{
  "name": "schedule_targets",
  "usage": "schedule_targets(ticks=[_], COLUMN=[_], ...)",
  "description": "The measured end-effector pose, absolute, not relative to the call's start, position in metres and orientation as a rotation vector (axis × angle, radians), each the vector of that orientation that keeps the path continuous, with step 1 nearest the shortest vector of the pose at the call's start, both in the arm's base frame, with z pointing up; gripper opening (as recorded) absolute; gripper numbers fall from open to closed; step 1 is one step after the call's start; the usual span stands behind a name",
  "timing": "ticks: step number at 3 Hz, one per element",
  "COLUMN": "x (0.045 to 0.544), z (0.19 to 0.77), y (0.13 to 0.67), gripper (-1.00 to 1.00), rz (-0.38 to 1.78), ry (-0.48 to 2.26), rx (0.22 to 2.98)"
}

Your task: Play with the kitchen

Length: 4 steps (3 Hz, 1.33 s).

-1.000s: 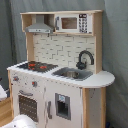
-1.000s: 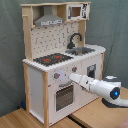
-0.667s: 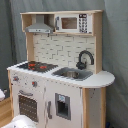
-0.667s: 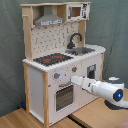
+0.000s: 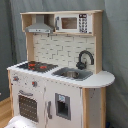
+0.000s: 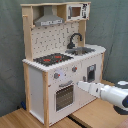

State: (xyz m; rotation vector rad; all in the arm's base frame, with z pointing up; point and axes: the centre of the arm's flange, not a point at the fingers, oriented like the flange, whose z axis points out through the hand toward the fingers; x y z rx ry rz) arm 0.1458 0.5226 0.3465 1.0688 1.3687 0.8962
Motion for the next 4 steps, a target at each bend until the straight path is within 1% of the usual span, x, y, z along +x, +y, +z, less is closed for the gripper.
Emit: schedule_targets(ticks=[1, 2, 3, 4], x=[0.126, 0.122, 0.132, 0.130], z=[0.343, 0.337, 0.335, 0.364], y=[0.513, 0.487, 0.457, 0.451], gripper=[1.00, 1.00, 1.00, 1.00], rz=[0.853, 0.804, 0.727, 0.684], ry=[1.362, 1.349, 1.324, 1.306], rx=[1.060, 1.054, 1.022, 0.989])
